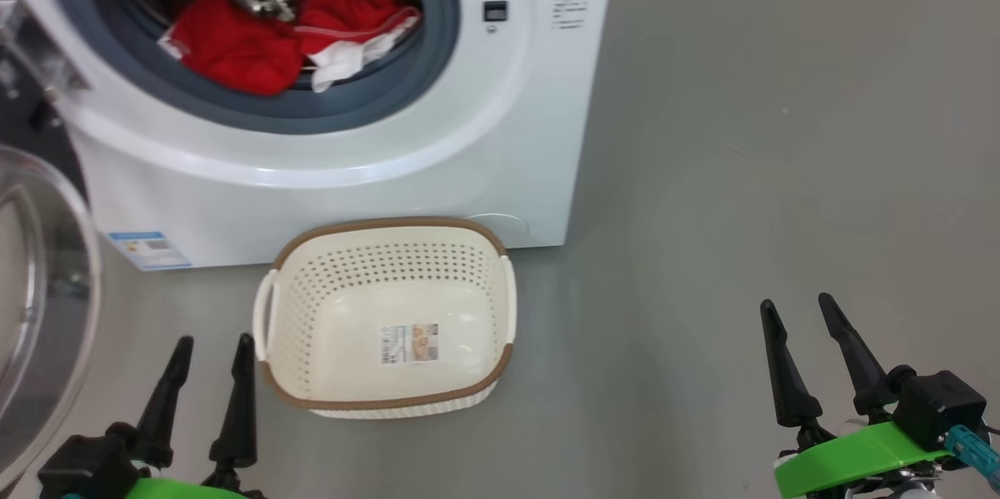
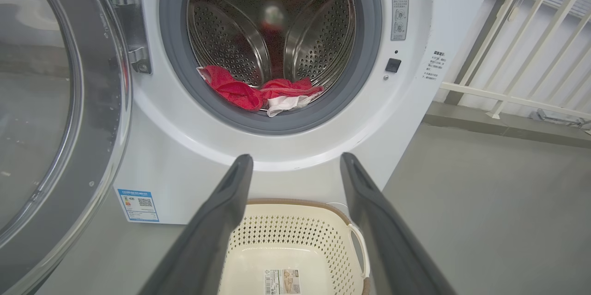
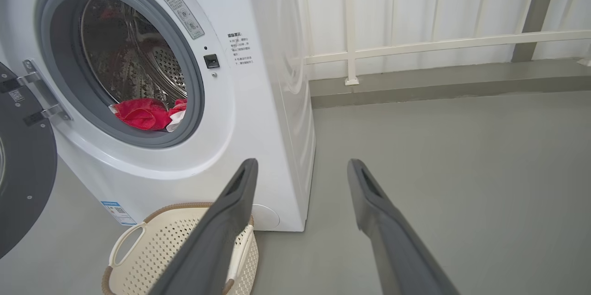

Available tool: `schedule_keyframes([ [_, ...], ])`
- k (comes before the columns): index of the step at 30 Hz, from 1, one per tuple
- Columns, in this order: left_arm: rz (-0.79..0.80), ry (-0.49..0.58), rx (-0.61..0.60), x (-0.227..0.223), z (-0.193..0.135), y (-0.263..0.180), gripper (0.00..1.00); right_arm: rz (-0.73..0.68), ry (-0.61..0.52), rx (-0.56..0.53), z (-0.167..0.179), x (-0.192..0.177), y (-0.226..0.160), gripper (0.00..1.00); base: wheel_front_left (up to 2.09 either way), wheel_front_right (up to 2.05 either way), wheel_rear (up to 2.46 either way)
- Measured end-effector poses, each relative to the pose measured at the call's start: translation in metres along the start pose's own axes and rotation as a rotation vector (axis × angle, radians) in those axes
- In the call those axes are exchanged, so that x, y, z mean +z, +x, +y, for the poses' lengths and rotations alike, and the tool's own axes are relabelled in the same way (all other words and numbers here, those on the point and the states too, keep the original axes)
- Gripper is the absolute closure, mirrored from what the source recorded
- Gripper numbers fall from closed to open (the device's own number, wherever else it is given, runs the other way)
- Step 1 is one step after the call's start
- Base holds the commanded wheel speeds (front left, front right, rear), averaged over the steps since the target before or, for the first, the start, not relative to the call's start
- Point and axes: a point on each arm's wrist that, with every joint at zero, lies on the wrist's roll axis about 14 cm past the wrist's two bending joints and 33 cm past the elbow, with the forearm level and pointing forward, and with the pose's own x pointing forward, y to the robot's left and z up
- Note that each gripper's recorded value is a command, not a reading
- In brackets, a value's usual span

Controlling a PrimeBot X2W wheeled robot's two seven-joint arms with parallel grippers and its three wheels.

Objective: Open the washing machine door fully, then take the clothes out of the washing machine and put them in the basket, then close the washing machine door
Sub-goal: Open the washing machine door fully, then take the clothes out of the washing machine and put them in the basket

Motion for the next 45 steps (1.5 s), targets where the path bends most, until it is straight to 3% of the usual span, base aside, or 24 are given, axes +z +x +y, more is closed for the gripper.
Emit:
schedule_keyframes([
  [9,0.016,0.005,-0.091,-0.007,-0.03,0.01,0.0,-0.021,-0.007,-0.061,-0.019,0.008,-0.011,0.0,0.0,0.0,0.0],
  [33,0.003,0.009,-0.101,-0.002,-0.031,0.005,0.0,-0.027,-0.003,-0.052,-0.016,0.01,-0.01,0.0,0.02,-0.02,0.01],
  [45,0.001,0.01,-0.106,-0.002,-0.032,0.005,0.0,-0.017,-0.003,-0.049,-0.015,0.006,-0.008,0.0,0.92,-0.92,0.01],
])
